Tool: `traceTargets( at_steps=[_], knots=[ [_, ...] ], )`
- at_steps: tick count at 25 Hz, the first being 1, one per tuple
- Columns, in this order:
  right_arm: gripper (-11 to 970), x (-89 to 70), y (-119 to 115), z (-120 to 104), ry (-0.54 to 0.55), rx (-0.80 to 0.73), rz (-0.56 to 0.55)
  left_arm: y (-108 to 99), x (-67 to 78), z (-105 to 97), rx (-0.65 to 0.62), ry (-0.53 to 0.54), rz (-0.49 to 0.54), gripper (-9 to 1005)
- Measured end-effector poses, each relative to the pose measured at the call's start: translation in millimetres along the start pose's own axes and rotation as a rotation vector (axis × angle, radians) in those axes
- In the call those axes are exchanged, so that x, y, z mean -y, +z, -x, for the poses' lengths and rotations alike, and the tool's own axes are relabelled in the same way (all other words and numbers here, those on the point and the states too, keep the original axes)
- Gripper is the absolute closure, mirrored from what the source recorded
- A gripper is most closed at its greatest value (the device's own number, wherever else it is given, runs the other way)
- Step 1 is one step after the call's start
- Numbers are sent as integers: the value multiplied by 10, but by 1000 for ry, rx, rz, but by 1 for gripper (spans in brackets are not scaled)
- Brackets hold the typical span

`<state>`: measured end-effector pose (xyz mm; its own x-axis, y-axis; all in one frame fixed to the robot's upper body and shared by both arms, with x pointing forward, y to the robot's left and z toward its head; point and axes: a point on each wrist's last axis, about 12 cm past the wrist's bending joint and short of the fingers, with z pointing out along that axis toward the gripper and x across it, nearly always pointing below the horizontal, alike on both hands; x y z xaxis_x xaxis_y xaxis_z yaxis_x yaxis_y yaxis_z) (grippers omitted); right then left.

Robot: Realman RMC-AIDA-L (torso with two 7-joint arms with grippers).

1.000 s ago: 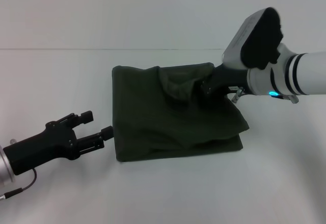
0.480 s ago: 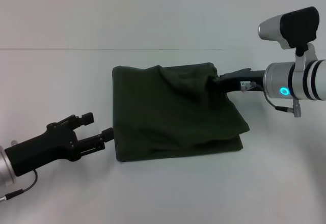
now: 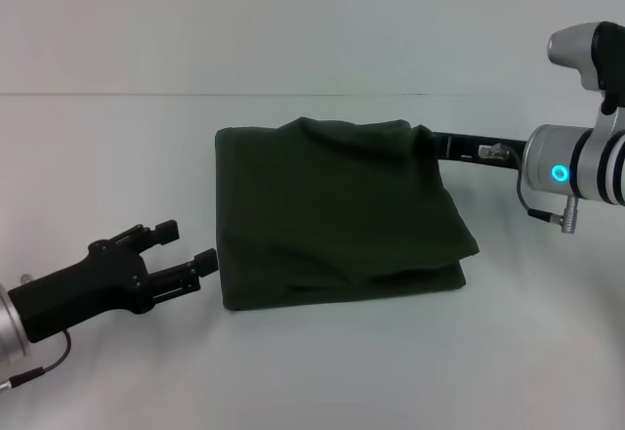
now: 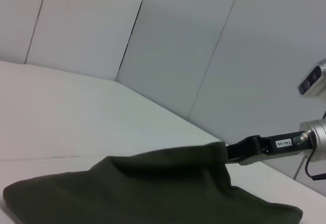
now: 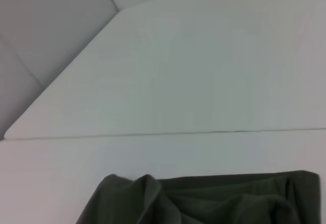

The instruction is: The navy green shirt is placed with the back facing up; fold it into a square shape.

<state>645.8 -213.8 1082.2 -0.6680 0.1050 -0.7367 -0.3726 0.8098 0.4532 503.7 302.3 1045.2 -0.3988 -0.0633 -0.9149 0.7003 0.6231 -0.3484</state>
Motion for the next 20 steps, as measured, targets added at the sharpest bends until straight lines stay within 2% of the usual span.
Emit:
traceTargets(
  at_steps=[6, 20],
  knots=[
    [948, 42, 2, -10, 108, 20, -27, 0, 6, -10, -2, -2, -2, 108],
    [947, 114, -40, -79, 355, 90, -11, 4, -5, -19, -7, -1, 10, 109]
  ],
)
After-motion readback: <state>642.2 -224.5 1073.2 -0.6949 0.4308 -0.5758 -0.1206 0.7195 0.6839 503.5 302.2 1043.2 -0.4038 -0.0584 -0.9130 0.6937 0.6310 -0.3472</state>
